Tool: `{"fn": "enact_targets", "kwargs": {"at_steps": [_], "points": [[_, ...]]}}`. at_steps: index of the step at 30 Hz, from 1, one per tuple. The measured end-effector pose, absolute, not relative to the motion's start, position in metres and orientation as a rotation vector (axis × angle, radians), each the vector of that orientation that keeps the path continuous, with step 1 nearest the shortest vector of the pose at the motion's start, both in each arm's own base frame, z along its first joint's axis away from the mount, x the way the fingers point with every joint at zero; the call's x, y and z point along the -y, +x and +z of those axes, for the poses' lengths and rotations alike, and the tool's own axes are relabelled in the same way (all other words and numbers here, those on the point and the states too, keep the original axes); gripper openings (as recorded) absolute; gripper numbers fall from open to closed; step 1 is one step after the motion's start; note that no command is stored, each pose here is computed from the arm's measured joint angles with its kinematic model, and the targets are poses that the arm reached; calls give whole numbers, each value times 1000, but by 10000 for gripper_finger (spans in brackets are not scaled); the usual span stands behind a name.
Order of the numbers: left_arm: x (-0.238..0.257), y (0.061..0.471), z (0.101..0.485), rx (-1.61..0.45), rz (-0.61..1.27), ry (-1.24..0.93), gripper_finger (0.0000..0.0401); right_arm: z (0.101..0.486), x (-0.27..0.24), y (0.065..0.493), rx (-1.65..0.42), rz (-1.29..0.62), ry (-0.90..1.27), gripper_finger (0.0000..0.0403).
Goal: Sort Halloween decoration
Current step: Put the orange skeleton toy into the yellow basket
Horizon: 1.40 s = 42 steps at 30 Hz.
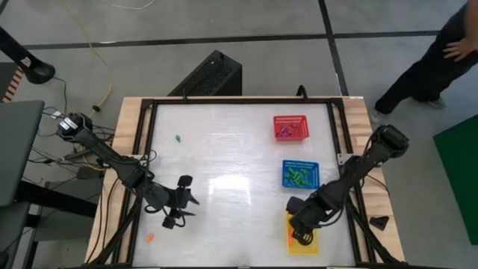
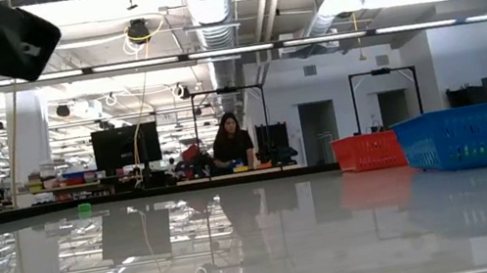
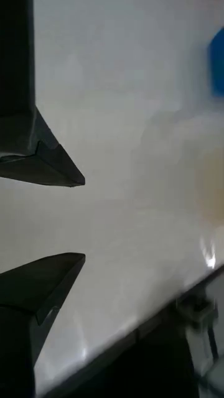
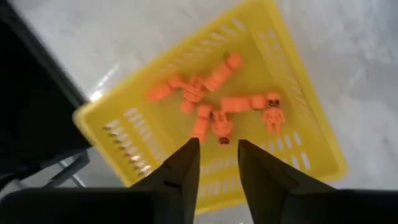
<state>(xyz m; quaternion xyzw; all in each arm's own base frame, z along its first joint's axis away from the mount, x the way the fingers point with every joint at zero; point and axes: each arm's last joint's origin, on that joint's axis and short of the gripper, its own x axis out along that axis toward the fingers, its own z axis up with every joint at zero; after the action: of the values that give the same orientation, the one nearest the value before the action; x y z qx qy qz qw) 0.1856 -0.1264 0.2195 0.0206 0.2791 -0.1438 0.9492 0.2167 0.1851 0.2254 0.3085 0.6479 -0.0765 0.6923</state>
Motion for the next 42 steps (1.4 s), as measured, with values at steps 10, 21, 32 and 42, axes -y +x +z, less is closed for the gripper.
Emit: {"fn": "enact_targets", "kwargs": {"at_steps": [10, 21, 32, 42], "points": [[161, 171, 255, -919, -486, -418, 174, 252, -201, 240, -981, 160, 441, 166], [219, 153, 213, -1479, -121, -737, 173, 268, -191, 267, -658, 364, -31, 152], [239, 137, 175, -1707, 104, -718, 173, 264, -188, 265, -710, 369, -53, 152], [233, 131, 170, -1681, 227, -644, 174, 264, -187, 267, -694, 384, -95, 152]]}}
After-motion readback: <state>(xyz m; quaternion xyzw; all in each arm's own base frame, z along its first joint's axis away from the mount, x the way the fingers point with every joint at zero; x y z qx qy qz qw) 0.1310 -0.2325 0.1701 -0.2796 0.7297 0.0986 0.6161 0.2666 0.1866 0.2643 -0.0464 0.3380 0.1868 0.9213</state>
